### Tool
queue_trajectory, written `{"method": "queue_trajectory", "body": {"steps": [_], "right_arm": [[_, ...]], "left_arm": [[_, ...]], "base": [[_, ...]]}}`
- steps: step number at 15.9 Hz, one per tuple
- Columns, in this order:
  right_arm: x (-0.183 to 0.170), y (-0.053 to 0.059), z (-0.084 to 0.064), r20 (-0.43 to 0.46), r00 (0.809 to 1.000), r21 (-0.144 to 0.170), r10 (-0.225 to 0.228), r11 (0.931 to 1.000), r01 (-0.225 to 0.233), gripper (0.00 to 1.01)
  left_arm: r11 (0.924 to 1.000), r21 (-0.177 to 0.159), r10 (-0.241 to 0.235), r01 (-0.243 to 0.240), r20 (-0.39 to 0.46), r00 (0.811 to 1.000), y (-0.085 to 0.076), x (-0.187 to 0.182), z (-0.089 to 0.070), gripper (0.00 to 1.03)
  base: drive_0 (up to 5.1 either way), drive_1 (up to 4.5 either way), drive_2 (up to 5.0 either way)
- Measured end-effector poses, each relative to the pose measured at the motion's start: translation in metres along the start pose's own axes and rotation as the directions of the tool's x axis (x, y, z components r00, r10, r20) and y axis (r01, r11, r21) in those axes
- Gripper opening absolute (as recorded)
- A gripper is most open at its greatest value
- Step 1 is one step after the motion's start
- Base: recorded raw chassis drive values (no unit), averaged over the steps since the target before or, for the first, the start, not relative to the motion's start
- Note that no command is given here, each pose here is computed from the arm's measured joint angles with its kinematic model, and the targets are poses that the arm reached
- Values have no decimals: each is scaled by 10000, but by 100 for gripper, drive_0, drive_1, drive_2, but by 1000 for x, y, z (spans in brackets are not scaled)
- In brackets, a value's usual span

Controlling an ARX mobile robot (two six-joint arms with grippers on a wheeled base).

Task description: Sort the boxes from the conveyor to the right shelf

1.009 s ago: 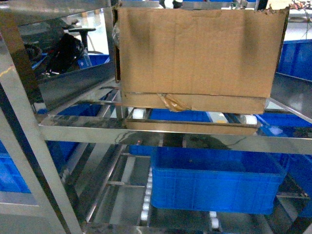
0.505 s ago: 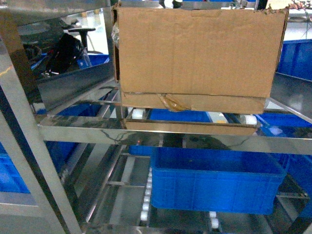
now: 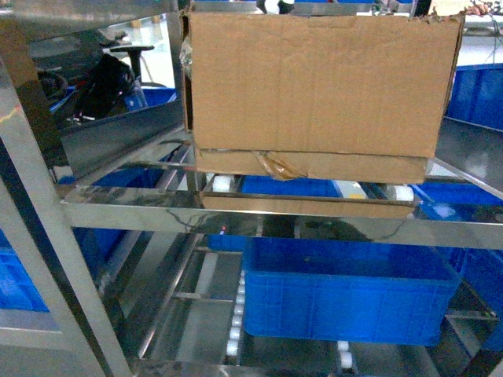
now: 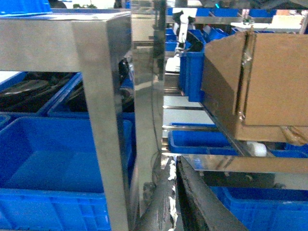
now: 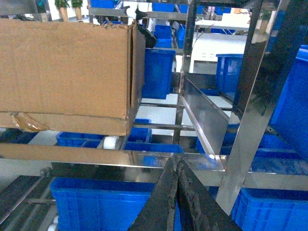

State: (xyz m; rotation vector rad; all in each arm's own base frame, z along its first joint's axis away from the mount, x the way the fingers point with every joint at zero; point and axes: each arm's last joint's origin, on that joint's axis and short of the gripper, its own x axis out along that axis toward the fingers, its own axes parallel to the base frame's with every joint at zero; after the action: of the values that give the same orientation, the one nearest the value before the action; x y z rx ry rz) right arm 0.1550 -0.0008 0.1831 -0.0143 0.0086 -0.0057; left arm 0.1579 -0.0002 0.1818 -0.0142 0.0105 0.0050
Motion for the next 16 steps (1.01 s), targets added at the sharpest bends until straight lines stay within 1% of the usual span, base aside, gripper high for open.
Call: {"method": "queue_trajectory", "body": {"steps": [1, 2, 4, 5, 6, 8, 10, 16], "right_arm": [[-5, 0, -3, -8, 10000, 0, 0, 10000, 0, 2], [-10, 0, -5, 19, 10000, -4, 19, 10000, -19, 2], [-17, 1, -8, -18, 10000, 0, 54, 10000, -54, 2], [-21, 1, -11, 325, 9995, 0, 53, 10000, -53, 2], [-23, 1, -15, 31, 10000, -4, 57, 10000, -57, 2], [-29, 1, -12, 275, 9996, -4, 49, 10000, -49, 2], [-33, 1, -12, 176, 9998, 0, 55, 10000, -55, 2], [-44, 1, -12, 256, 9997, 0, 50, 10000, -50, 2]], "left_arm": [[10000, -1, 41, -41, 62, 10000, 1, -5, -1, 2], [10000, 0, -50, 50, 37, 10000, 0, -10, -4, 2], [10000, 0, -53, 53, -12, 10000, 0, -18, -8, 2], [10000, 4, -57, 57, 243, 9997, 0, -22, -13, 2], [10000, 4, -55, 55, 87, 9999, 0, -24, -14, 2], [10000, 0, -57, 57, 240, 9997, 0, -30, -11, 2], [10000, 0, -57, 57, 224, 9997, 0, -35, -11, 2], [10000, 4, -57, 57, 281, 9996, 1, -46, -10, 2]], "base": [[0, 0, 0], [0, 0, 0], [0, 0, 0], [0, 0, 0], [0, 0, 0], [0, 0, 0], [0, 0, 0], [0, 0, 0]]}}
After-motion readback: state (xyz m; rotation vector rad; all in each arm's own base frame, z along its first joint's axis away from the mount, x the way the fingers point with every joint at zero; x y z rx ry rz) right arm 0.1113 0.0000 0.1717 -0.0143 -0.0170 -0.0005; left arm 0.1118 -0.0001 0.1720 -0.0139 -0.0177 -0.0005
